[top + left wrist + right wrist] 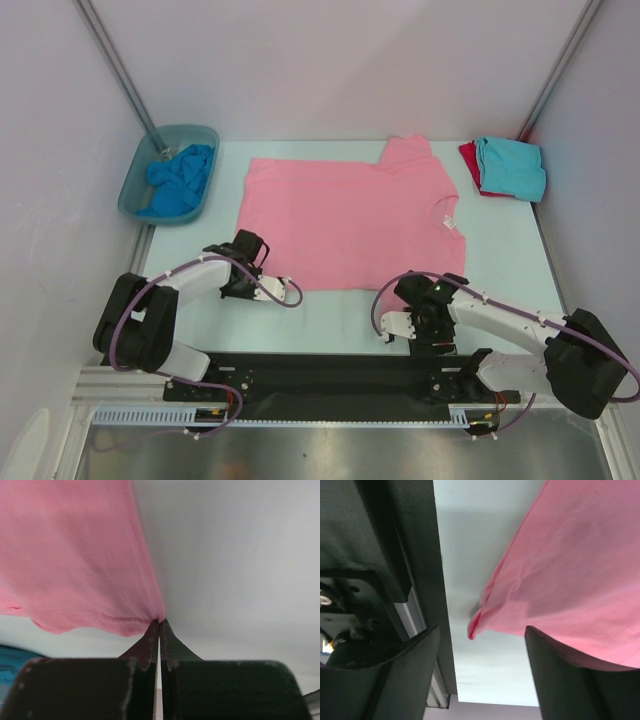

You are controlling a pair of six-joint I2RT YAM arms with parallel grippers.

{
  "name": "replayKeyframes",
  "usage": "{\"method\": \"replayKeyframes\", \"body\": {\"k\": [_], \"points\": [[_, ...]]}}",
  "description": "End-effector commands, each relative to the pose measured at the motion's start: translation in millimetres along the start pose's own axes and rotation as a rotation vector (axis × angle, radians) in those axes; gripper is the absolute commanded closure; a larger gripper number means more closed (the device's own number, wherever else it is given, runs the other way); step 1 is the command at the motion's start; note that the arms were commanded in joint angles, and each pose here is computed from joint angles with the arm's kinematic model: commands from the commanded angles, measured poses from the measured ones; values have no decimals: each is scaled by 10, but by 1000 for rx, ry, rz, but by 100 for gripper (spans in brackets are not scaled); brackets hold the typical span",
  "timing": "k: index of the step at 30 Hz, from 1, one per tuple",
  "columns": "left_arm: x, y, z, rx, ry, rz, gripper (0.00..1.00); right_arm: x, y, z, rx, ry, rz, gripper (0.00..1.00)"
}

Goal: Fold and stack the t-shirts
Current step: Fold the tshirt

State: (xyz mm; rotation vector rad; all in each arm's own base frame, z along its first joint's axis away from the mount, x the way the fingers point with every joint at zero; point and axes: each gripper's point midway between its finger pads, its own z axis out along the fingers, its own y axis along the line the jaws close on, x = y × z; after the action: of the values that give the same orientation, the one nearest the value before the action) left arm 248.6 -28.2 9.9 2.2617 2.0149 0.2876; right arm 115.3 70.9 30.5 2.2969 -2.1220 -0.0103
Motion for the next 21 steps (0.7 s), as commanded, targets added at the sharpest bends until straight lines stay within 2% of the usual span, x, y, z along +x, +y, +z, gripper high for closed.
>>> {"method": "replayKeyframes", "body": {"k": [1, 3, 6, 7, 17, 20, 21], "points": [[-71, -73, 92, 41, -52, -19, 100, 62, -67, 92, 47, 21, 5, 28], [-71, -58, 80, 38, -50, -18, 100, 74, -82, 124, 62, 22, 7, 30], [-83, -32, 62, 37, -55, -21, 100, 98, -134, 184, 99, 29, 5, 40], [-89, -22, 59, 35, -56, -20, 100, 125, -142, 194, 109, 42, 5, 46], [-90, 28, 50, 32, -52, -12, 100, 153, -170, 208, 130, 42, 25, 66], [-100, 31, 48, 33, -55, -17, 100, 166, -184, 206, 137, 49, 22, 89], [-100, 30, 48, 32, -55, -18, 100, 179, -192, 206, 142, 55, 23, 100]]}}
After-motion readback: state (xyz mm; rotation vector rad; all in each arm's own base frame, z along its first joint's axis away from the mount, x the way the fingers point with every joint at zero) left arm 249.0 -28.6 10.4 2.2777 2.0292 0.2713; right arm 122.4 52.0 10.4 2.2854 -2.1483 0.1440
